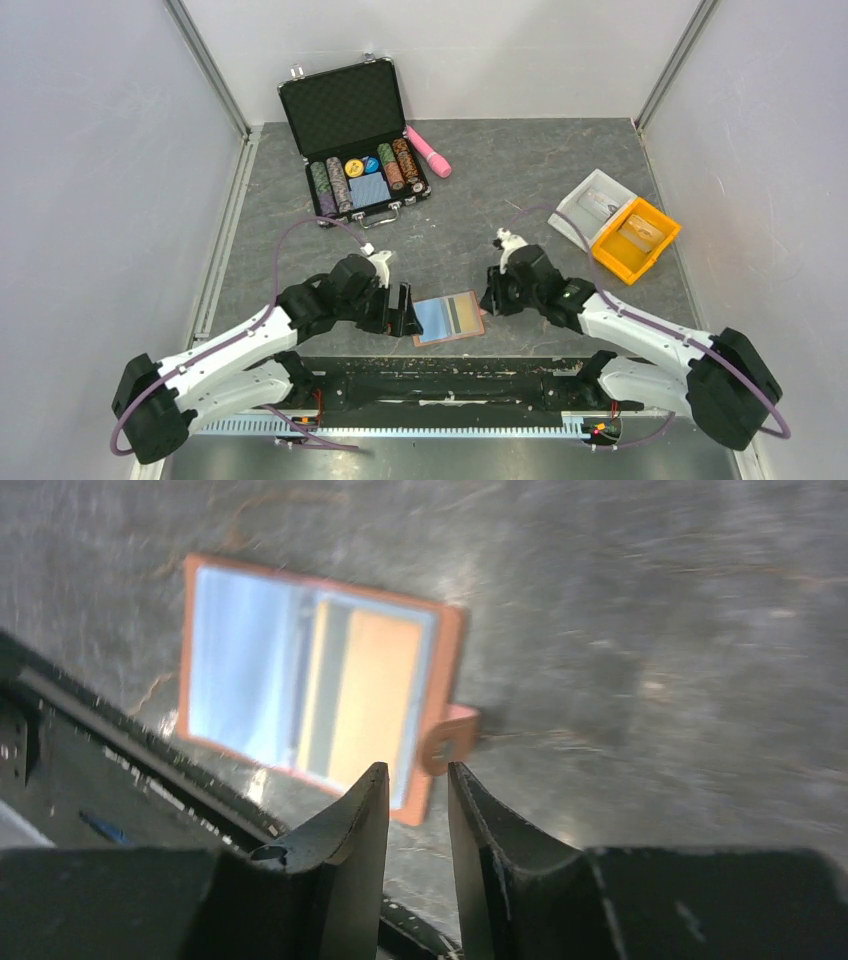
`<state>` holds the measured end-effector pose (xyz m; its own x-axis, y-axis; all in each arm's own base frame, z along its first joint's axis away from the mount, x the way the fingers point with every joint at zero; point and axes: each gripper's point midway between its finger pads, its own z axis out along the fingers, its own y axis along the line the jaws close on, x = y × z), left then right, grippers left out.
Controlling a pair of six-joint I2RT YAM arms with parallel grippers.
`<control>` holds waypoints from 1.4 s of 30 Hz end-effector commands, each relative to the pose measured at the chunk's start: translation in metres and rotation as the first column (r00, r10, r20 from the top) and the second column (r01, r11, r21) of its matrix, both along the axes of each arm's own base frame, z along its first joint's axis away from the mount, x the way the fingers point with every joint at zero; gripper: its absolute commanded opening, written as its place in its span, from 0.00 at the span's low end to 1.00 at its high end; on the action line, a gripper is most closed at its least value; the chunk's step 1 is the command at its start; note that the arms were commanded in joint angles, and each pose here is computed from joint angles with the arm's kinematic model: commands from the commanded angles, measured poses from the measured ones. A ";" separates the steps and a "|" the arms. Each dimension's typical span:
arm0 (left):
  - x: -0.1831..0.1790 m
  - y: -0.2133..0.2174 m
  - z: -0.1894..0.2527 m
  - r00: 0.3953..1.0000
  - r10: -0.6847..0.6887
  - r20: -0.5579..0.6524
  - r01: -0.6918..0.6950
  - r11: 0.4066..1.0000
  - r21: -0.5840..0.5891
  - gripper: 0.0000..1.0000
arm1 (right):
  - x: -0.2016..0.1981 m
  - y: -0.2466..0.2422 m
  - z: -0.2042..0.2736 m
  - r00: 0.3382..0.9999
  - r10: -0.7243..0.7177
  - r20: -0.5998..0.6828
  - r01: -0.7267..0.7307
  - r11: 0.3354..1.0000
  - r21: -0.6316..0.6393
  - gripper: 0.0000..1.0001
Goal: Take the credit cards out of the card holder
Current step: Remove the credit card from the card holder.
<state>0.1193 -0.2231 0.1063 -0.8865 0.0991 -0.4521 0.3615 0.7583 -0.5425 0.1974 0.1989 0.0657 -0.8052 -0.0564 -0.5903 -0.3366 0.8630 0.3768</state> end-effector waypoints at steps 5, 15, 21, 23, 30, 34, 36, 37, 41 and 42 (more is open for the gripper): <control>0.006 -0.032 -0.006 0.996 0.044 -0.078 -0.055 0.987 -0.153 0.93 | -0.024 0.064 0.002 0.992 0.108 0.068 -0.114 0.990 0.084 0.32; 0.025 -0.036 -0.022 0.996 0.090 -0.010 -0.091 0.983 -0.159 0.61 | -0.014 0.051 -0.012 0.995 0.056 0.087 -0.053 0.998 -0.031 0.36; 0.026 -0.042 -0.036 0.996 0.086 -0.027 -0.089 0.980 -0.179 0.40 | -0.014 0.045 -0.022 0.996 0.041 0.076 -0.037 0.997 -0.064 0.37; 0.027 -0.041 -0.041 0.996 0.086 -0.025 -0.089 0.981 -0.170 0.35 | -0.014 0.043 -0.025 0.997 0.036 0.071 -0.030 0.997 -0.073 0.37; 0.021 -0.040 -0.060 0.997 0.058 -0.043 -0.064 0.988 -0.142 0.29 | -0.016 0.042 -0.034 0.998 0.033 0.050 -0.029 0.996 -0.088 0.38; 0.018 -0.036 -0.069 0.997 0.056 -0.053 -0.063 0.990 -0.127 0.26 | -0.019 0.043 -0.038 0.999 0.039 0.037 -0.036 0.996 -0.077 0.38; 0.017 -0.034 -0.074 0.997 0.057 -0.056 -0.063 0.991 -0.115 0.25 | -0.020 0.043 -0.039 0.999 0.042 0.034 -0.039 0.996 -0.076 0.38; 0.016 -0.033 -0.075 0.997 0.056 -0.058 -0.062 0.992 -0.111 0.24 | -0.020 0.043 -0.040 0.999 0.042 0.031 -0.039 0.996 -0.075 0.38; 0.015 -0.031 -0.080 0.996 0.058 -0.065 -0.064 0.993 -0.096 0.23 | -0.021 0.046 -0.038 0.999 0.045 0.029 -0.043 0.997 -0.062 0.38; 0.014 -0.030 -0.081 0.996 0.056 -0.067 -0.063 0.994 -0.094 0.23 | -0.021 0.047 -0.038 0.999 0.047 0.027 -0.046 0.998 -0.053 0.38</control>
